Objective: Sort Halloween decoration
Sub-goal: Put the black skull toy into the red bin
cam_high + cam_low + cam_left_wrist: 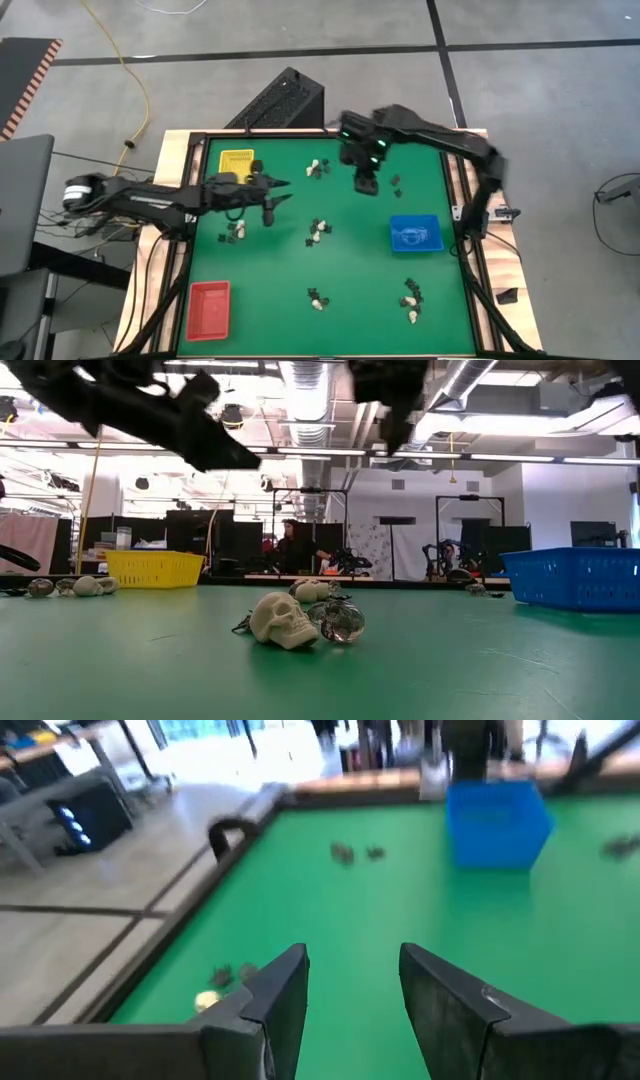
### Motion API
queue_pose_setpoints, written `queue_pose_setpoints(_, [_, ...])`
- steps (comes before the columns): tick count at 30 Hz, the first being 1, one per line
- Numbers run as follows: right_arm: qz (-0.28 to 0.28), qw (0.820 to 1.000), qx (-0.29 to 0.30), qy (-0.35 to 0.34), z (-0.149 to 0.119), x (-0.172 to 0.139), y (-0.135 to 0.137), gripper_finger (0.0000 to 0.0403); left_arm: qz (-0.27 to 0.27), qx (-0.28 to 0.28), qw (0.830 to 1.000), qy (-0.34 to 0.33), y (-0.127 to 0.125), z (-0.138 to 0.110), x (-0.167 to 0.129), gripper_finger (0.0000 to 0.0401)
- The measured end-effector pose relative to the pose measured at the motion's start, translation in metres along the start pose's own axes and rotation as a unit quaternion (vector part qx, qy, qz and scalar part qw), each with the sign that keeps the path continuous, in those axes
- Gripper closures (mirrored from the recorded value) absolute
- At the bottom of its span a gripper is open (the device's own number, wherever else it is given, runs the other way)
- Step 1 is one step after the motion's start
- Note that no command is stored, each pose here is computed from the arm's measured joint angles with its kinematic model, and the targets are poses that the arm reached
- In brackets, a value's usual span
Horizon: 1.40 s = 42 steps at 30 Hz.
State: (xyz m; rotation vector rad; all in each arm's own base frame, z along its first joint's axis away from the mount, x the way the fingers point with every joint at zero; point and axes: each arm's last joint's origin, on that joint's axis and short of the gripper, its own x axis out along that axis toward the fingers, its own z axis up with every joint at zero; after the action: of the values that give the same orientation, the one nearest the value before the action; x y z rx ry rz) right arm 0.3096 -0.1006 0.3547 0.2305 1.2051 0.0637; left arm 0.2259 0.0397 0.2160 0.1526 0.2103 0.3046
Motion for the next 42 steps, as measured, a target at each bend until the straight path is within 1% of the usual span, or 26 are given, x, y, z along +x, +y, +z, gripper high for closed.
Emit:
queue_pose_setpoints(2, [-0.021,0.999,0.003,-0.031,-0.027,0.01,0.008,0.0164,-0.023,0.018,0.999,0.018,-0.002,0.003,0.016,0.025])
queue_pose_setpoints(4, [-0.035,0.996,0.004,-0.078,-0.056,0.023,0.016,0.0164,-0.037,0.039,0.998,0.04,-0.003,0.008,0.031,0.025])
queue_pose_setpoints(7, [-0.042,0.986,0.007,-0.161,-0.098,0.04,0.026,0.0164,-0.019,0.051,0.996,0.076,0.003,0.016,0.056,0.025])
queue_pose_setpoints(9, [-0.047,0.974,0.012,-0.22,-0.119,0.052,0.029,0.0164,-0.007,0.046,0.994,0.103,0.014,0.018,0.077,0.025])
queue_pose_setpoints(13, [-0.052,0.941,0.0,-0.335,-0.146,0.065,0.031,0.0164,-0.008,0.021,0.985,0.174,0.042,0.008,0.117,0.025])
queue_pose_setpoints(16, [-0.051,0.927,-0.009,-0.371,-0.161,0.076,0.03,0.0164,0.003,0.009,0.974,0.225,0.064,-0.001,0.143,0.025])
queue_pose_setpoints(18, [-0.052,0.925,-0.012,-0.377,-0.167,0.082,0.029,0.0164,0.005,-0.001,0.966,0.258,0.078,-0.006,0.156,0.025])
queue_pose_setpoints(20, [-0.056,0.923,-0.011,-0.381,-0.17,0.083,0.028,0.0164,-0.015,-0.003,0.96,0.28,0.088,-0.012,0.17,0.025])
queue_pose_setpoints(21, [-0.058,0.926,-0.008,-0.373,-0.171,0.084,0.026,0.0164,-0.028,-0.002,0.956,0.292,0.091,-0.017,0.176,0.025])
queue_pose_setpoints(23, [-0.061,0.927,-0.005,-0.369,-0.172,0.084,0.025,0.0164,-0.054,-0.004,0.949,0.31,0.095,-0.023,0.185,0.025])
queue_pose_setpoints(25, [-0.063,0.929,-0.008,-0.364,-0.173,0.085,0.025,0.0164,-0.067,-0.009,0.945,0.319,0.098,-0.029,0.196,0.025])
queue_pose_setpoints(29, [-0.066,0.929,-0.016,-0.364,-0.173,0.085,0.025,0.0164,-0.082,-0.022,0.933,0.349,0.099,-0.039,0.204,0.025])
queue_pose_setpoints(31, [-0.066,0.929,-0.017,-0.364,-0.173,0.085,0.025,0.0164,-0.085,-0.021,0.927,0.365,0.098,-0.043,0.202,0.025])
queue_pose_setpoints(39, [-0.069,0.929,-0.025,-0.362,-0.173,0.085,0.025,0.0164,-0.087,-0.015,0.927,0.365,0.1,-0.043,0.202,0.025])
queue_pose_setpoints(42, [-0.069,0.929,-0.025,-0.362,-0.173,0.085,0.025,0.0164,-0.085,-0.014,0.925,0.371,0.101,-0.048,0.203,0.025])
